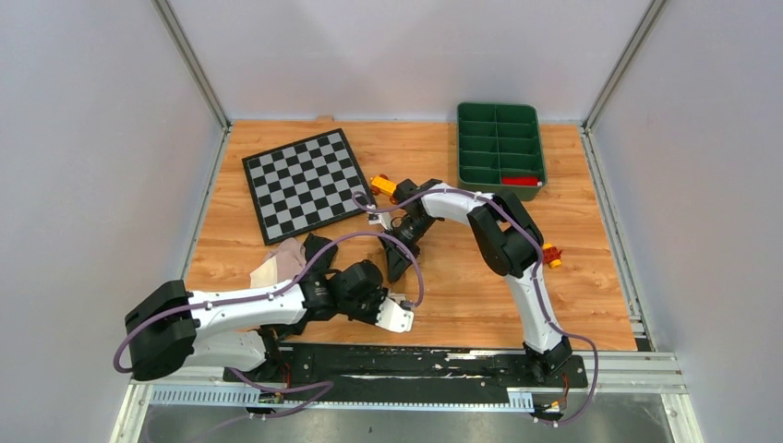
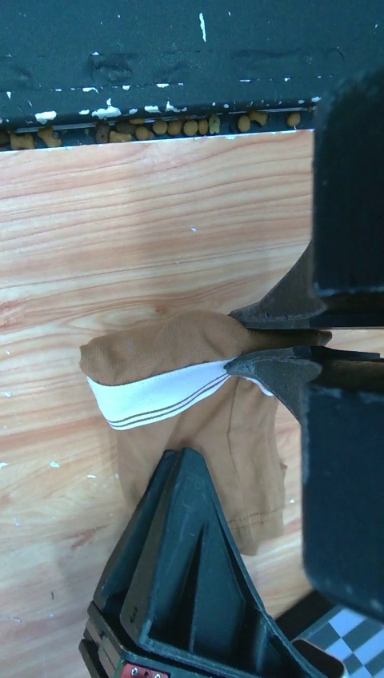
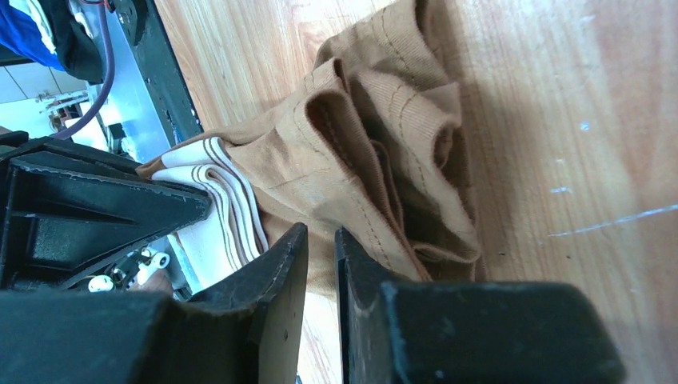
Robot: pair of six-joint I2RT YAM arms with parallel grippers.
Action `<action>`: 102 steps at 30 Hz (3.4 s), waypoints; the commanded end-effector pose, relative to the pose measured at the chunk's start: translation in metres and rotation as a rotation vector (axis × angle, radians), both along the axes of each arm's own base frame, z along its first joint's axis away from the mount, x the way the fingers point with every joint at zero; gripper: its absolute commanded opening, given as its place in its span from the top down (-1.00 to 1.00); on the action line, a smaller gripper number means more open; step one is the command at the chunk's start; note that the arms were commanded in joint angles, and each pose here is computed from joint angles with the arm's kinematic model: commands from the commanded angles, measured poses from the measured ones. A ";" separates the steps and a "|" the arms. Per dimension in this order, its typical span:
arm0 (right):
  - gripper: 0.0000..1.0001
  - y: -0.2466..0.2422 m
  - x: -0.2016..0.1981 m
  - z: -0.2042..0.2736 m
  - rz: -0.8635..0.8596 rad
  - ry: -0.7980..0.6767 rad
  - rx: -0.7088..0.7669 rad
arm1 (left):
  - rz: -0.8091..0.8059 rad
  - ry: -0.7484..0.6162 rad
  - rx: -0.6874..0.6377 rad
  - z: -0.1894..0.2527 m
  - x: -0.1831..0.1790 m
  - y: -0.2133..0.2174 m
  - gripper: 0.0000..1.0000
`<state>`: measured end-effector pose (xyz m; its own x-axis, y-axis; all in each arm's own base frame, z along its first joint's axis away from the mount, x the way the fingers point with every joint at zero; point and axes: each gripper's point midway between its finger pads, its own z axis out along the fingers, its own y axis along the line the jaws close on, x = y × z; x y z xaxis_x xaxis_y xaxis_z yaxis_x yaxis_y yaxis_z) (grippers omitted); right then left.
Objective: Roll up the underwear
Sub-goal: Roll the underwear to the center of the board.
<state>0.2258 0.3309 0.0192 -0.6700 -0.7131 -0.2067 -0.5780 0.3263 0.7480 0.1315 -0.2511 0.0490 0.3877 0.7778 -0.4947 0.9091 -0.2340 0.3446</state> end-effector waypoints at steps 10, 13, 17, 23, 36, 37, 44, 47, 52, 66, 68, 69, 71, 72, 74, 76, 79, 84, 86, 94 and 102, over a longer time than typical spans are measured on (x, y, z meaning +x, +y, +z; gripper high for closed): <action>0.55 -0.043 0.040 -0.033 0.024 -0.261 -0.153 | 0.008 0.576 0.106 -0.017 -0.025 0.001 1.00; 0.55 -0.042 0.045 -0.026 0.009 -0.262 -0.138 | -0.009 0.680 0.114 -0.015 -0.025 0.001 1.00; 0.52 -0.043 0.060 -0.001 -0.023 -0.260 -0.085 | 0.062 0.789 0.077 -0.014 -0.007 -0.001 1.00; 0.39 -0.080 0.106 0.085 -0.096 -0.327 0.108 | 0.158 0.979 0.085 -0.024 0.013 -0.003 1.00; 0.27 -0.161 0.078 0.160 -0.063 -0.906 0.162 | 0.405 1.329 0.107 -0.055 0.051 0.002 1.00; 0.27 -0.153 0.069 0.158 -0.006 -0.947 0.166 | 0.407 1.335 0.105 -0.056 0.052 0.003 1.00; 0.21 -0.075 0.011 0.107 0.379 -0.983 0.186 | 0.441 1.336 0.107 -0.062 0.056 0.003 1.00; 0.14 -0.045 0.000 0.092 0.445 -0.975 0.213 | 0.453 1.338 0.110 -0.065 0.057 0.002 1.00; 0.12 -0.010 -0.027 0.074 0.578 -1.055 0.237 | 0.485 1.332 0.118 -0.069 0.060 0.002 1.00; 0.10 0.001 -0.023 0.029 0.587 -1.039 0.108 | 0.497 1.327 0.115 -0.069 0.061 0.001 1.00; 0.23 0.001 -0.025 0.025 0.591 -1.025 0.112 | 0.497 1.327 0.115 -0.069 0.061 0.001 1.00; 0.36 0.002 -0.027 0.024 0.595 -1.015 0.118 | 0.498 1.326 0.115 -0.069 0.061 0.001 1.00; 0.59 0.004 -0.031 0.025 0.599 -0.990 0.133 | 0.501 1.323 0.118 -0.068 0.061 0.002 0.83; 0.74 0.002 -0.036 0.024 0.612 -0.961 0.139 | 0.501 1.315 0.114 -0.066 0.062 0.002 0.73; 0.96 -0.001 -0.044 0.018 0.631 -0.888 0.142 | 0.510 1.251 0.084 -0.061 0.069 0.002 0.53; 1.00 -0.005 -0.050 0.014 0.628 -0.805 0.144 | 0.548 1.165 0.044 -0.051 0.080 0.003 0.43; 1.00 -0.016 -0.054 0.004 0.600 -0.659 0.138 | 0.605 1.028 -0.030 -0.023 0.106 0.012 0.34; 1.00 -0.019 -0.039 -0.010 0.489 -0.399 0.125 | 0.730 0.945 -0.205 0.031 0.142 0.047 0.27; 1.00 -0.023 -0.034 -0.022 0.446 -0.271 0.091 | 0.766 0.877 -0.243 0.051 0.148 0.064 0.23; 1.00 -0.025 -0.013 -0.048 0.328 -0.153 0.012 | 0.764 0.171 -0.408 0.140 0.151 0.110 0.16; 0.99 -0.024 -0.017 -0.062 0.311 -0.044 -0.023 | 0.209 -0.175 -0.193 0.120 0.080 0.055 -0.26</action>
